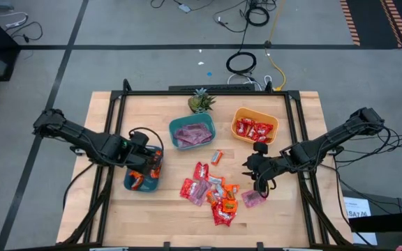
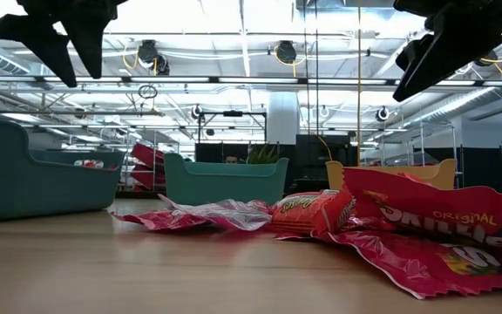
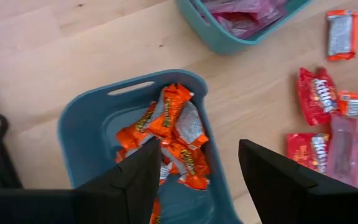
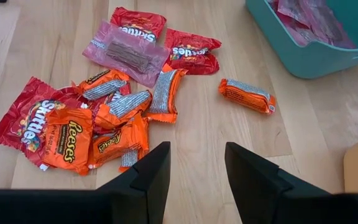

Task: Sort candy
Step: Put the orange chocolate into the blue bin

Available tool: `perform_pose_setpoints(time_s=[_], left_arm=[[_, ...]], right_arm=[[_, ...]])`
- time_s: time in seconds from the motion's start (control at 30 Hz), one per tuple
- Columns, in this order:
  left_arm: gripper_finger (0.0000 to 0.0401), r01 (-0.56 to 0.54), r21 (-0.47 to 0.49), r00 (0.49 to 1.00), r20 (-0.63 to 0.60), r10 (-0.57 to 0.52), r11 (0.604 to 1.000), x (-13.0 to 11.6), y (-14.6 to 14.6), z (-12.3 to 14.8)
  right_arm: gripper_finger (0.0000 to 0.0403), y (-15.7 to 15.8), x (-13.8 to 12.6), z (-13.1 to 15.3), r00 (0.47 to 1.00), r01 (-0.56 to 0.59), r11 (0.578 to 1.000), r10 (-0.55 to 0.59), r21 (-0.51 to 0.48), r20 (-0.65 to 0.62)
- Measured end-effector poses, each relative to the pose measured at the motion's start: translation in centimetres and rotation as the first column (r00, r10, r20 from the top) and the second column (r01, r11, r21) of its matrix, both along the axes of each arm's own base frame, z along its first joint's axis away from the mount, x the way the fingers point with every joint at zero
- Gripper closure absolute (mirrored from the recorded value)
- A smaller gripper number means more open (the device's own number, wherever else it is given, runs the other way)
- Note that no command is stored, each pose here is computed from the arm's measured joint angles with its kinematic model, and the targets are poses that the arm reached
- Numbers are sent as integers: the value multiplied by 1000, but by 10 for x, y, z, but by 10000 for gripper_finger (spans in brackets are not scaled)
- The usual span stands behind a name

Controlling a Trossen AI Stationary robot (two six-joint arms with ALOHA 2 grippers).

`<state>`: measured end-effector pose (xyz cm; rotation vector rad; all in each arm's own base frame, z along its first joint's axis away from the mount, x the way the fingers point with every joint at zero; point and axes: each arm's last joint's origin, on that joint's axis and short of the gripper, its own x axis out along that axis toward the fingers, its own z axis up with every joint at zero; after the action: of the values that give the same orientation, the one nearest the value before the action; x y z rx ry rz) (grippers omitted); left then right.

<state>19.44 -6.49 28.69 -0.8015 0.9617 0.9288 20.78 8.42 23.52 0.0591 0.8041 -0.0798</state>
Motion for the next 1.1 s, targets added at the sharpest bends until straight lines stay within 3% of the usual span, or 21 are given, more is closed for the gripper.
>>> perform_pose_setpoints(time_s=[0.37, 0.93, 1.1], left_arm=[[177, 1, -7, 1000, 17, 0, 1000, 2, -1, 0], [177, 2, -22, 998, 55, 0, 1000, 5, -2, 1], [177, 1, -21, 998, 55, 0, 1000, 5, -2, 1]], right_arm=[[259, -6, 13, 3, 997, -2, 1000, 4, -25, 82], [259, -37, 35, -3, 986, 130, 991, -127, -25, 108], [259, -42, 37, -5, 993, 84, 991, -75, -108, 86]])
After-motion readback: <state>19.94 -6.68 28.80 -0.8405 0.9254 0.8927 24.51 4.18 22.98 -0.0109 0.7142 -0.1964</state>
